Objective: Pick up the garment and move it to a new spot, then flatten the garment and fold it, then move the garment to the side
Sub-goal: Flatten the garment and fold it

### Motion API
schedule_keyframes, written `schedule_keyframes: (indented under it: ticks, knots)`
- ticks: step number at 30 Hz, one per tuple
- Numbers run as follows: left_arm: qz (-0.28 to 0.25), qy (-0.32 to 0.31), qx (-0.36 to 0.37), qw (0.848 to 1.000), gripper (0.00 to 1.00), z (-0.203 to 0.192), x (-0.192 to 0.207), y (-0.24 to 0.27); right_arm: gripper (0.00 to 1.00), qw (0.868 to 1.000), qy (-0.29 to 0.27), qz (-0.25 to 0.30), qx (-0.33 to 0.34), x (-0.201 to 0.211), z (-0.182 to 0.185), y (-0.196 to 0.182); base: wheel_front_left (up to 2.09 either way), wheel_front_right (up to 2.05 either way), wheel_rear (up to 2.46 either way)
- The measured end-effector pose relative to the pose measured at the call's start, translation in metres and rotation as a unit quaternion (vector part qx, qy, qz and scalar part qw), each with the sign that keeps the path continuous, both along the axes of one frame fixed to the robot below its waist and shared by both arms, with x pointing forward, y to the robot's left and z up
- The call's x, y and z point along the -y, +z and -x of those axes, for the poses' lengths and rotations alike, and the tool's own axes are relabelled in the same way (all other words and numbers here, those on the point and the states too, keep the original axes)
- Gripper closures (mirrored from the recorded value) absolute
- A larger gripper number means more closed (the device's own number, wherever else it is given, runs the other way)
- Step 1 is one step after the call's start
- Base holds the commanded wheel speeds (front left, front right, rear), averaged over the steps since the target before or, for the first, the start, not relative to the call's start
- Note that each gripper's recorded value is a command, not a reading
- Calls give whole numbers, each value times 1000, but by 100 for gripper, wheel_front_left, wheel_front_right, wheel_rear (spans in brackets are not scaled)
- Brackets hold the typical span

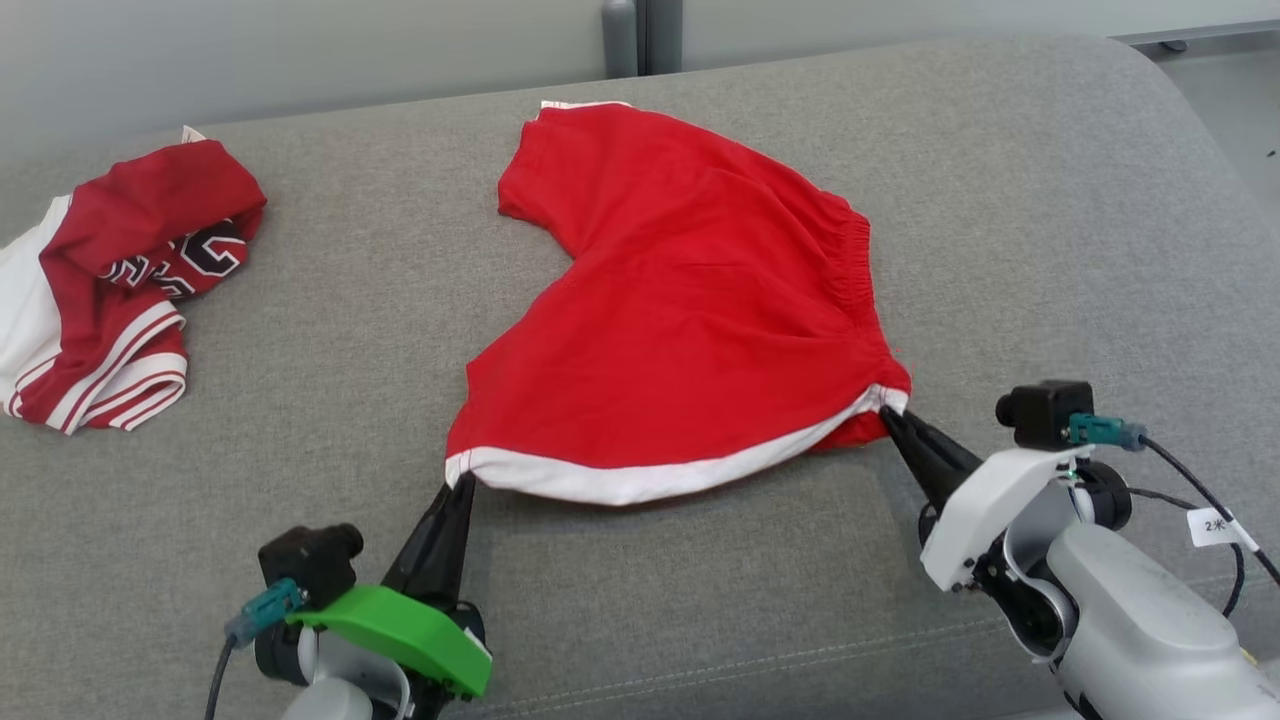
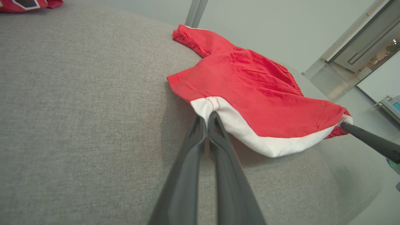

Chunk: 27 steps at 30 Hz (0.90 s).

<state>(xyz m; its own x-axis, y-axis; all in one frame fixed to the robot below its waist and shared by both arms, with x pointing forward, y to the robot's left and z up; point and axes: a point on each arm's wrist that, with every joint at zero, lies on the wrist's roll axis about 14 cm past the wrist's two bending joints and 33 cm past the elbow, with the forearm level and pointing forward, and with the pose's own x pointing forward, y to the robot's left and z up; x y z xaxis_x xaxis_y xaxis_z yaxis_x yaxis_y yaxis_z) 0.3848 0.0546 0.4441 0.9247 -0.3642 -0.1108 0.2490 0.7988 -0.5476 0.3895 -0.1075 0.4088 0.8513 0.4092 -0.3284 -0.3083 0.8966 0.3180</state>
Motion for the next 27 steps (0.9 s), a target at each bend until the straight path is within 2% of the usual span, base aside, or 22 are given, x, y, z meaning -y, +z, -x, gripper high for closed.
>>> schedule_keyframes:
  ticks: [4, 9, 13, 27]
  knots:
    - [-3, 1, -19, 1000, 100, 15, -1, -12, 100, 1000, 3, 7, -10, 4, 13, -10, 0, 0, 0]
    - [-14, 2, -50, 999, 100, 39, -4, -31, 100, 1000, -18, 13, -19, 23, 27, -20, 0, 0, 0]
    - [-28, -5, -50, 998, 100, 46, -3, -34, 100, 999, -25, 15, -22, 30, 33, -22, 0, 0, 0]
    - [-51, -12, -64, 997, 100, 63, -5, -46, 100, 999, 3, 44, -28, 28, 54, -33, 0, 0, 0]
